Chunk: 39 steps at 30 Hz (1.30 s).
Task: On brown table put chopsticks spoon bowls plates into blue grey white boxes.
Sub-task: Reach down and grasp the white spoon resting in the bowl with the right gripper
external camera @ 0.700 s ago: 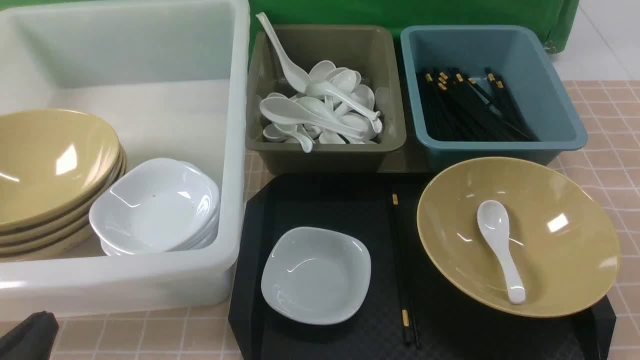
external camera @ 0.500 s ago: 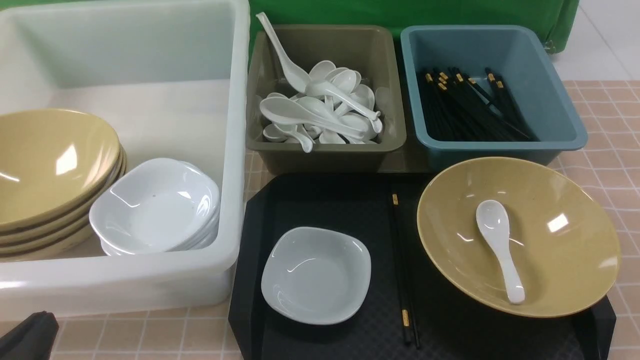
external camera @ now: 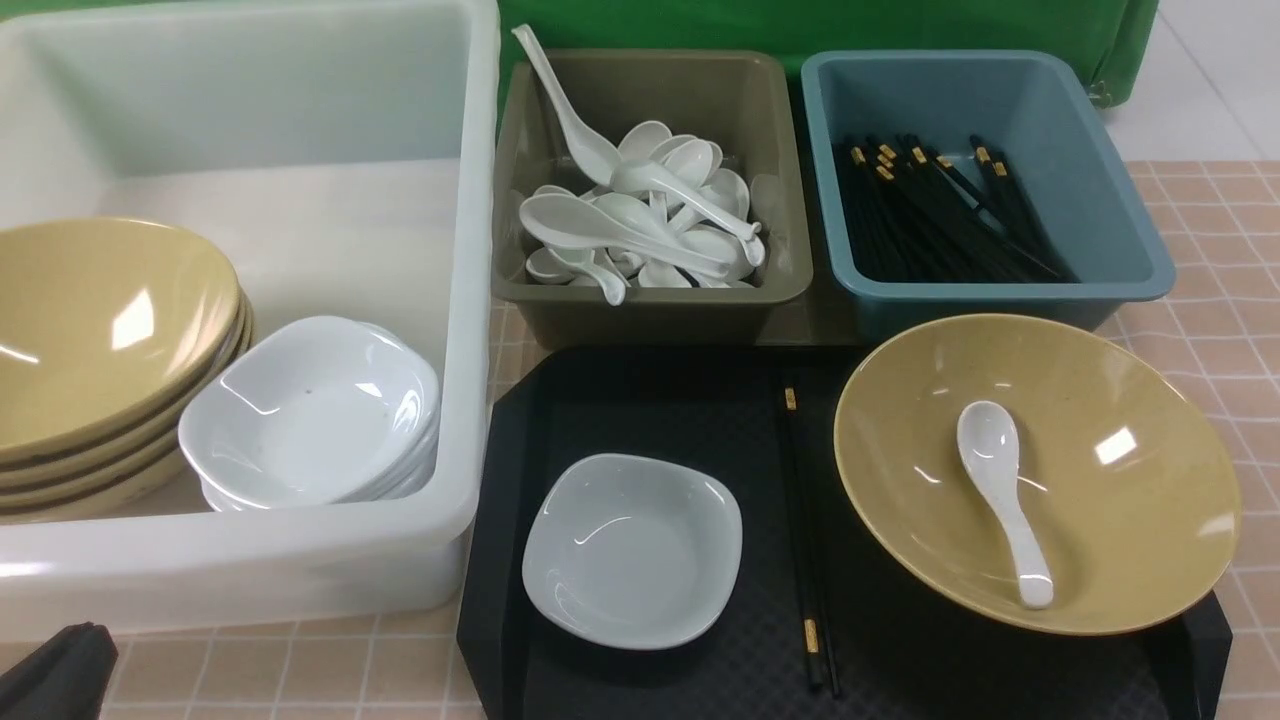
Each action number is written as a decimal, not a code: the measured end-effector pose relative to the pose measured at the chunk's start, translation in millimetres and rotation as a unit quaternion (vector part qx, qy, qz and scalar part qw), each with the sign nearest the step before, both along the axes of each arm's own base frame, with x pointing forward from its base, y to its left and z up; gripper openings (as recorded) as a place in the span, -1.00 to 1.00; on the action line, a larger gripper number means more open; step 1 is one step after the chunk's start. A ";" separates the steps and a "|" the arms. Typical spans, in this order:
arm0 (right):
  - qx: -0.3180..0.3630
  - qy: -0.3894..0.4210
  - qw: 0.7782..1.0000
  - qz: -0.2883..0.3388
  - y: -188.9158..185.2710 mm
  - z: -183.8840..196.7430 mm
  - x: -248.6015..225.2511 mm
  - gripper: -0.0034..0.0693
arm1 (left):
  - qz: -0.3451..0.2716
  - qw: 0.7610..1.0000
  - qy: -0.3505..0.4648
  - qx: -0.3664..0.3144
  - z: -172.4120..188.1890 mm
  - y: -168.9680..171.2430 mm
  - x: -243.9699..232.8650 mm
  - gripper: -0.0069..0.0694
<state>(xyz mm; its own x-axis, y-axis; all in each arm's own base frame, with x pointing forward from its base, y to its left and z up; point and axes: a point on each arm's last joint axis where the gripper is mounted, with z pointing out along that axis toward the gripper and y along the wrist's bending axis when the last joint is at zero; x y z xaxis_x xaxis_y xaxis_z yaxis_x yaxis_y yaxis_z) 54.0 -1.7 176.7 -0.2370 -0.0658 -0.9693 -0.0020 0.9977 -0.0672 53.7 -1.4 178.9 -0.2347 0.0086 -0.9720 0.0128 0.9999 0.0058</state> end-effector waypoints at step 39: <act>0.242 -0.391 0.884 0.081 6.7 72.7 -13.6 -0.26 | 0.004 0.857 -0.506 -0.096 91.1 5.8 -27.4 -0.81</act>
